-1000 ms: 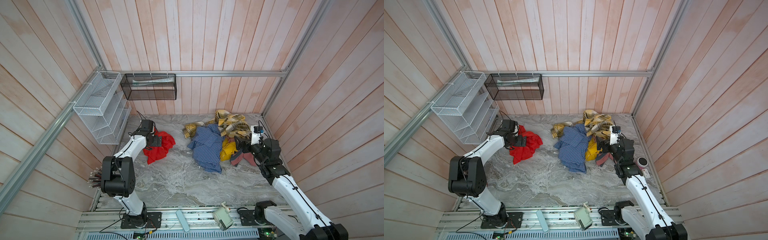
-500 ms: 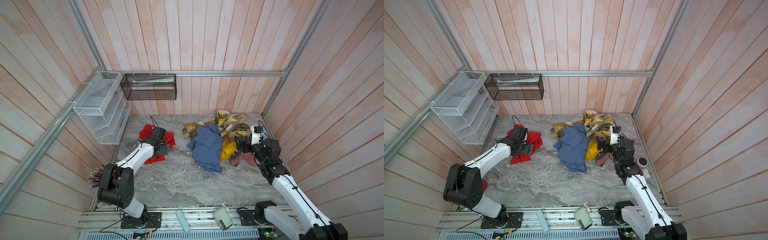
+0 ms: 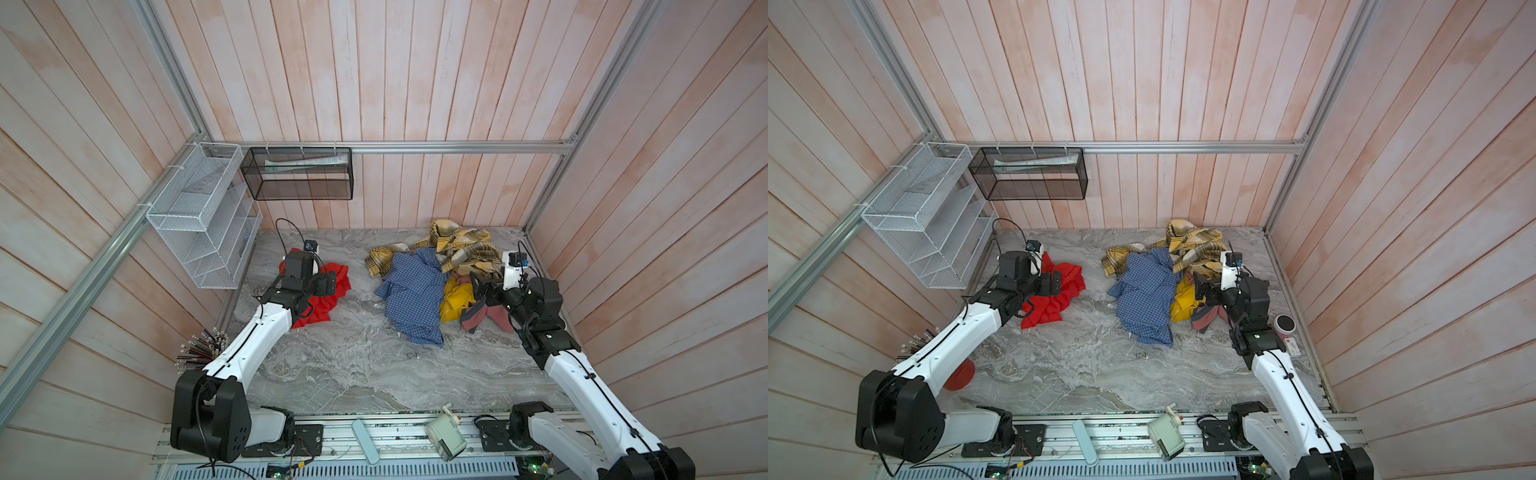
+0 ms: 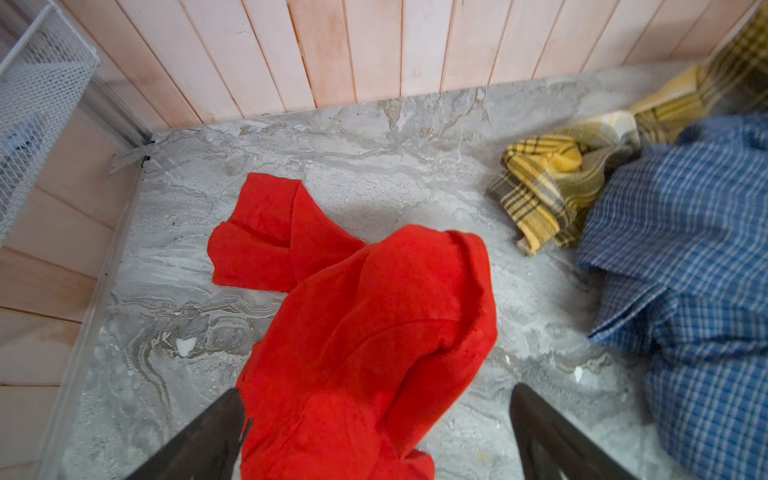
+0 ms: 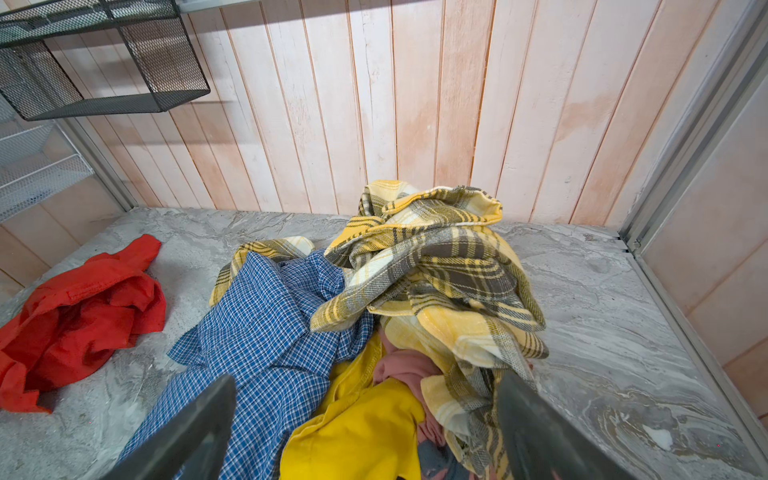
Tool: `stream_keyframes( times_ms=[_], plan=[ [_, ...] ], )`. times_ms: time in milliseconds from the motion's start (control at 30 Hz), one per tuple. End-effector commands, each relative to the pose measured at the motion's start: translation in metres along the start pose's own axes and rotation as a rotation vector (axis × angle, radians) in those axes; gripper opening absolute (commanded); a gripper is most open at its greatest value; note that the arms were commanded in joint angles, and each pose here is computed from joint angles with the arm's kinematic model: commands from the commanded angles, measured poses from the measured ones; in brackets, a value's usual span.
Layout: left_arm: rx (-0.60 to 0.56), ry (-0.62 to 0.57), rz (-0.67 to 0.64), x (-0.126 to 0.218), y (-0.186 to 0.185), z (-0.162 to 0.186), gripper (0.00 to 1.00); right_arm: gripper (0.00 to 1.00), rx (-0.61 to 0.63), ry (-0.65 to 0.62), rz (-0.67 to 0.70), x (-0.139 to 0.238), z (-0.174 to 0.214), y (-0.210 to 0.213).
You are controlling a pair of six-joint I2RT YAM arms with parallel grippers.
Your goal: Pick out a specific cloth from the pile
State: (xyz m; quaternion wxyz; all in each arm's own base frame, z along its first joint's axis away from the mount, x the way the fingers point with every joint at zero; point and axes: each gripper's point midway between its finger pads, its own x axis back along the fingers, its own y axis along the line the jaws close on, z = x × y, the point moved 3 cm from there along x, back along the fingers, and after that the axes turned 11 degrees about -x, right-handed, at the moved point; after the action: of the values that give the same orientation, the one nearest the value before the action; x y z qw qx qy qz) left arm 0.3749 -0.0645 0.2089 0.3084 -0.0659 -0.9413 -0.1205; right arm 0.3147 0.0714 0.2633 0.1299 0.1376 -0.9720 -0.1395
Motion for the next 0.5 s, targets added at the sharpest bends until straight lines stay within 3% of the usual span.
stream_keyframes(
  times_ms=[0, 167, 467],
  plan=[
    [0.139, -0.095, -0.025, 0.007, 0.004, 0.000, 1.00, 0.98, 0.026, -0.027, 0.012, 0.005, 0.004, -0.004],
    [0.208, -0.253, -0.105, 0.025, 0.016, 0.018, 1.00, 0.98, 0.035, -0.107, 0.090, 0.011, 0.013, -0.020],
    [0.215, -0.406, -0.359, 0.042, 0.055, 0.048, 1.00, 0.98, 0.100, -0.257, 0.255, 0.012, 0.036, -0.056]
  ],
)
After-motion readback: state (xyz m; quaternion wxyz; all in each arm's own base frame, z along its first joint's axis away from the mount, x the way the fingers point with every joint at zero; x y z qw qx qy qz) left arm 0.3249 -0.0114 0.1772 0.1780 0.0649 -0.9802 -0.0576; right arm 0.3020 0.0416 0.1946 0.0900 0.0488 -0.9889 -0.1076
